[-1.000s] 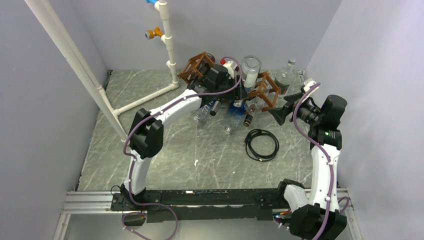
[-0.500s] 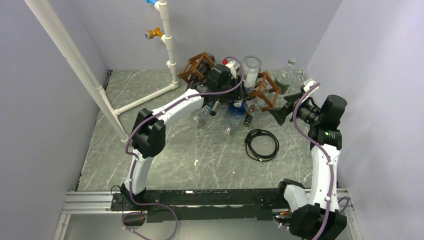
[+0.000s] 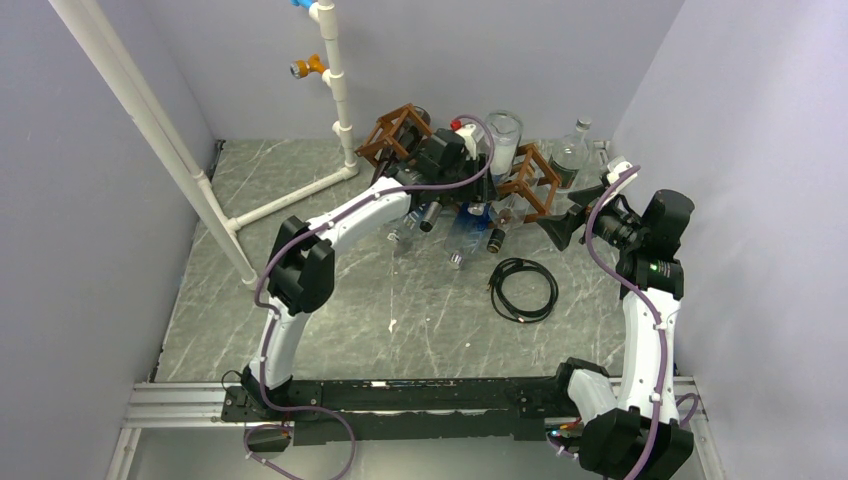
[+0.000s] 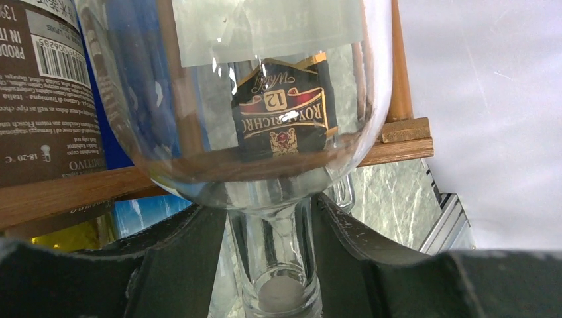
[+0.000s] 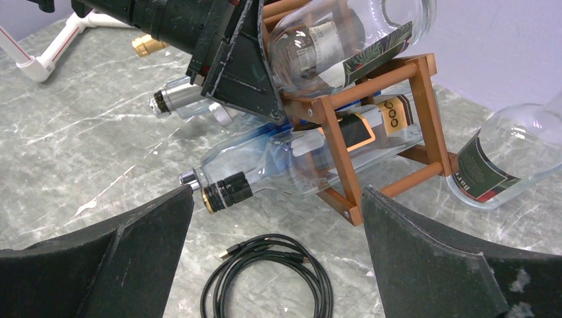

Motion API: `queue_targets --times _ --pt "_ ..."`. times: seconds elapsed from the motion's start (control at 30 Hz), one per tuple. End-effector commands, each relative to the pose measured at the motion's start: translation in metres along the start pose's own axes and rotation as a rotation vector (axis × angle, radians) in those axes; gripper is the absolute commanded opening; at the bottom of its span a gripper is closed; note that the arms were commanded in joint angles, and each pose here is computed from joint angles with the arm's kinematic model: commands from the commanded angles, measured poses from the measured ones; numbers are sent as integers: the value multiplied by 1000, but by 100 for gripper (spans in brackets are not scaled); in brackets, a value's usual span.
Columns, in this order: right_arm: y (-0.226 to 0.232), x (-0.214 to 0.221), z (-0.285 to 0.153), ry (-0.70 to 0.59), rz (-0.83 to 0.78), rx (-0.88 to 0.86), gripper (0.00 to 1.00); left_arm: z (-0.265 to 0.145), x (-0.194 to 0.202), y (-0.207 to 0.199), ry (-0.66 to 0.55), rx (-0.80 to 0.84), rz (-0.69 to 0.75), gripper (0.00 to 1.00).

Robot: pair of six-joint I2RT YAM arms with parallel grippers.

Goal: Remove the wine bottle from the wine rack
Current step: Pick up the wine bottle from the wine rack.

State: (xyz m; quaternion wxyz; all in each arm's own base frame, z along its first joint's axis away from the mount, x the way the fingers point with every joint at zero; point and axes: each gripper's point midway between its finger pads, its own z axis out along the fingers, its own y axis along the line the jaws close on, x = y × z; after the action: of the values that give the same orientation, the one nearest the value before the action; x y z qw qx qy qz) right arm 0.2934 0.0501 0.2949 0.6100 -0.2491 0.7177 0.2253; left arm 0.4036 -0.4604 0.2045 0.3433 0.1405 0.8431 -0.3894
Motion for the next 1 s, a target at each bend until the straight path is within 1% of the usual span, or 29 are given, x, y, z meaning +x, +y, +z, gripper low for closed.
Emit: queue_targets --times 0.0,0.17,0.3,0.4,0.5,0.53,0.6,0.83,0.97 --pt "-1 -8 -2 -23 -56 10 99 1 -14 -8 -37 12 34 55" --pt "-1 -7 -2 -22 -57 12 99 6 -12 -8 -31 15 29 53" --pt "-1 -8 -2 -22 -60 14 99 7 -12 -9 -31 20 30 46" --pt "-1 -8 -2 -22 -62 16 99 3 -16 -12 -46 27 42 29" --pt "-2 -7 -3 -20 -62 18 99 -9 -27 -20 -93 51 69 5" --pt "-2 -7 -2 -20 -62 18 99 -15 -32 -24 -117 63 84 0" --pt "-2 -7 -3 -20 -62 19 99 -23 -34 -26 -147 68 116 0" --pt "-2 -7 -3 -21 -61 19 99 -58 -64 -44 -296 99 205 0" --pt "-2 -6 -2 -21 -62 19 99 -69 -75 -52 -330 111 230 0"
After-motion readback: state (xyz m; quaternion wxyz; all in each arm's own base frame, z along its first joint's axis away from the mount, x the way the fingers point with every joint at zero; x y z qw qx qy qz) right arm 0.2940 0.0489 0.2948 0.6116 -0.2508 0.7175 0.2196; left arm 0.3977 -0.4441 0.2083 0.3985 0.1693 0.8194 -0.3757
